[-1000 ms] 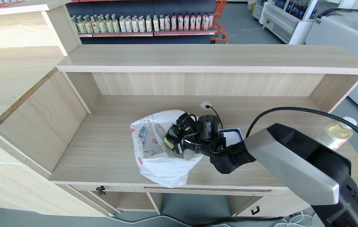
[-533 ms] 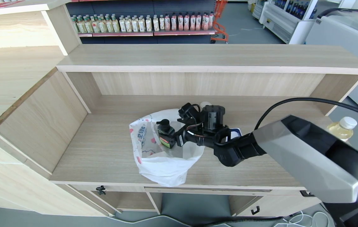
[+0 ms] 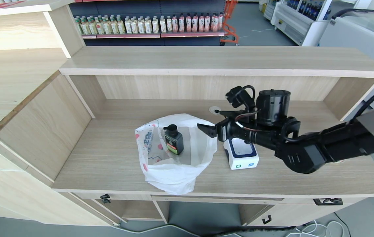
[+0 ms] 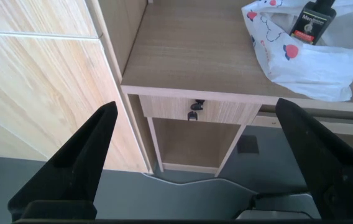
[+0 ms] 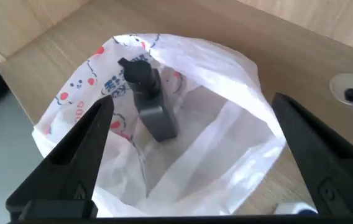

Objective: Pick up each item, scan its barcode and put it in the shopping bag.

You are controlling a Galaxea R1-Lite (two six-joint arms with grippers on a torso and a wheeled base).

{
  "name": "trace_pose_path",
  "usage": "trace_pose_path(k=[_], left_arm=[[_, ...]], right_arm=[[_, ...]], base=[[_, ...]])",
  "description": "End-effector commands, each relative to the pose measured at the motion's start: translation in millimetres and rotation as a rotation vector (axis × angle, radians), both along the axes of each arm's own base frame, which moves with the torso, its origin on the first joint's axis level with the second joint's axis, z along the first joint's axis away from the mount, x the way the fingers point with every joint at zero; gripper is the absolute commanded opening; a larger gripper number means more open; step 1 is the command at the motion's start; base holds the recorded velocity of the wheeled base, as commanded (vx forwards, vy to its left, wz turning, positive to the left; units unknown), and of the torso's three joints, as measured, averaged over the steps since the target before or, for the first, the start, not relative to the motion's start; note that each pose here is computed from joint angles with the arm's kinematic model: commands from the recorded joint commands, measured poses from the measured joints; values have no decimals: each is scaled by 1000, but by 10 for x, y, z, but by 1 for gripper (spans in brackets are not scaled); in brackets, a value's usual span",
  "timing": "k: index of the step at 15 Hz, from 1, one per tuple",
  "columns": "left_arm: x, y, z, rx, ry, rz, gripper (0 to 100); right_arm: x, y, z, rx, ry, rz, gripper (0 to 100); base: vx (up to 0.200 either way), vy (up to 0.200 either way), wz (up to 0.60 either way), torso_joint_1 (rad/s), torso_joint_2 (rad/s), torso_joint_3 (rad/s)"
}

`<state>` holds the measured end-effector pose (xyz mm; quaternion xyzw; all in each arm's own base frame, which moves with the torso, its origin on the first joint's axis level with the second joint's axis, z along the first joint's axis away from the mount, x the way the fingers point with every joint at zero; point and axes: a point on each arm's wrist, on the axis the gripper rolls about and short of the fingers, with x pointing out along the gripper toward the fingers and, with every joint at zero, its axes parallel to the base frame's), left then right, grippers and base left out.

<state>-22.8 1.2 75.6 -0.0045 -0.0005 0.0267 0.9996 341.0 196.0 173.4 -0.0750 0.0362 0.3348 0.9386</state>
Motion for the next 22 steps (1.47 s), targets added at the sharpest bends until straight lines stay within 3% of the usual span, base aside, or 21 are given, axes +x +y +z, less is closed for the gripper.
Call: trace_pose_path(k=[1,3,6,10,12,18,22], left_arm=[[0,0,0,0,-1,0,100],[0,0,0,0,-1,0,100],[0,0,0,0,-1,-1,100],[0,0,0,-2,-1,0,100],[0,0,0,-2,-1,-1,100],[0,0,0,1,-1,-1,100],[0,0,0,3,-1,-1,100]], right_arm=[[-728,-733,350,7,-5,-255,100],[-1108,-1046,333,-11,40,-308,100],[-1506,-1313,192,-26,63,-394,100],[-1864,-1467,-95,-84,109,-510,100],[-1934,-1515,-156,-90,122,-526,100],[-1995,-1788,-334,-110,187,-693,100],[-1929,-1842,-285,-94,181,-733,100]], base=[[0,0,0,0,0,0],[0,0,0,0,0,0],[0,0,0,0,0,0],[0,0,0,0,0,0],[0,0,0,0,0,0],[0,-200,0,2,2,5],[0,-200,0,1,2,2]])
